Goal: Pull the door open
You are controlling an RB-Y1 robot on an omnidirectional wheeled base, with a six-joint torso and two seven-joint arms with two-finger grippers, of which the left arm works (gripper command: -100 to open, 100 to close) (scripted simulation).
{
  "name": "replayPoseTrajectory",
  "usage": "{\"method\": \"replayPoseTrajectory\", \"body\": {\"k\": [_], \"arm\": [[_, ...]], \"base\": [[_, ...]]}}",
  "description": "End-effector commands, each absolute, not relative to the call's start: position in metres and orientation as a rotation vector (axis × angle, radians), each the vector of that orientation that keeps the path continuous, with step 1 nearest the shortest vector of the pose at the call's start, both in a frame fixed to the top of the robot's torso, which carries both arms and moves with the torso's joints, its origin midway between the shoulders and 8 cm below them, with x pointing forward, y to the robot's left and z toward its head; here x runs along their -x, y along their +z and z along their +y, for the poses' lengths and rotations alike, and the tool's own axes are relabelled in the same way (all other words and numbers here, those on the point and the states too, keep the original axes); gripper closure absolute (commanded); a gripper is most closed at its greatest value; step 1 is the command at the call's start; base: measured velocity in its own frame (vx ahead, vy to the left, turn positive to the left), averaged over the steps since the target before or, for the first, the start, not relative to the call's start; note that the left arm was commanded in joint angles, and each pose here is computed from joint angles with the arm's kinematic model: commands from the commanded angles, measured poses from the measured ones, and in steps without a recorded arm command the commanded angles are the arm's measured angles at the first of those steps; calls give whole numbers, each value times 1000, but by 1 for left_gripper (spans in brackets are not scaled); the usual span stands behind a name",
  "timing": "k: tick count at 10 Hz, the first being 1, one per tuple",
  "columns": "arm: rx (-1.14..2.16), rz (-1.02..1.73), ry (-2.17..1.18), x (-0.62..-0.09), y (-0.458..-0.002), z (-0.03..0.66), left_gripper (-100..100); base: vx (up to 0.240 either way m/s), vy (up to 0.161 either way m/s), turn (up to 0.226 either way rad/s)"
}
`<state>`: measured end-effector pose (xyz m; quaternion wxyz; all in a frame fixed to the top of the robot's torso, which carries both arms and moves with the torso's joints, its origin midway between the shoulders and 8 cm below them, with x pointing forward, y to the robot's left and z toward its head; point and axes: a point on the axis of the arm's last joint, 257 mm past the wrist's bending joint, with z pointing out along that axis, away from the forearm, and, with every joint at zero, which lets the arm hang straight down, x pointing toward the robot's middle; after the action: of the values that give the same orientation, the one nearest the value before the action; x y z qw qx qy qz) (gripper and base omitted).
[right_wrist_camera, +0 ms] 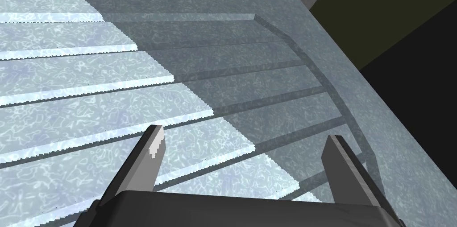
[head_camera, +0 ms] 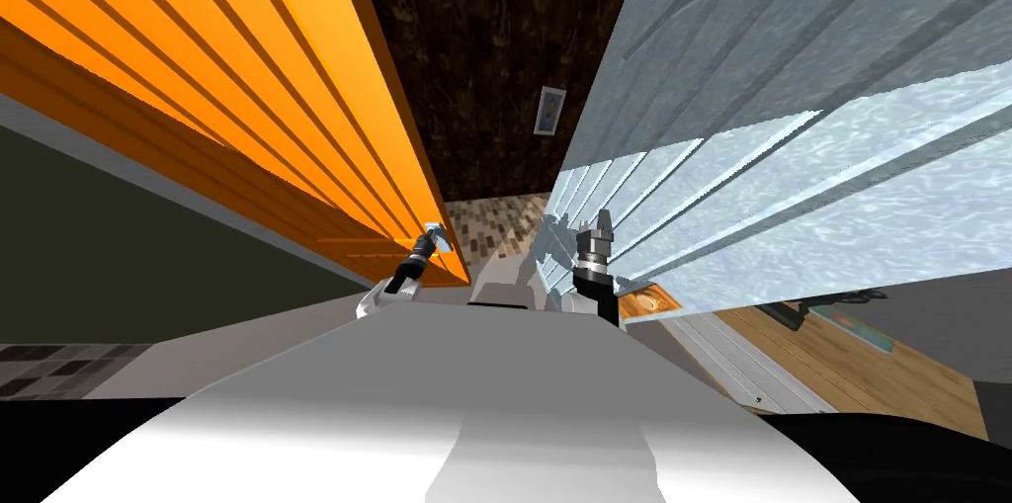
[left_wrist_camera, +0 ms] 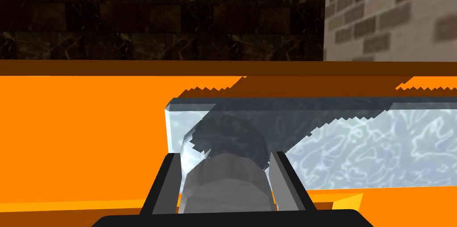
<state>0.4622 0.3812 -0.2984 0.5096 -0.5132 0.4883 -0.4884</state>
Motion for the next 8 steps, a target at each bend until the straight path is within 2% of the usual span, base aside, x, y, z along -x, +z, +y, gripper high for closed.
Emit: {"method": "replayPoseTrajectory", "body": {"k": [1, 5, 6, 8], "arm": [[1225, 1191, -1188, -454, -299, 382, 100], [1198, 1226, -1226, -437, -296, 380, 100], [1202, 1224, -1223, -440, -298, 377, 100], [1191, 1247, -1242, -428, -300, 377, 100]], "base": [[-230, 64, -134], [-246, 96, -136], [-107, 30, -33], [-198, 55, -151]]}}
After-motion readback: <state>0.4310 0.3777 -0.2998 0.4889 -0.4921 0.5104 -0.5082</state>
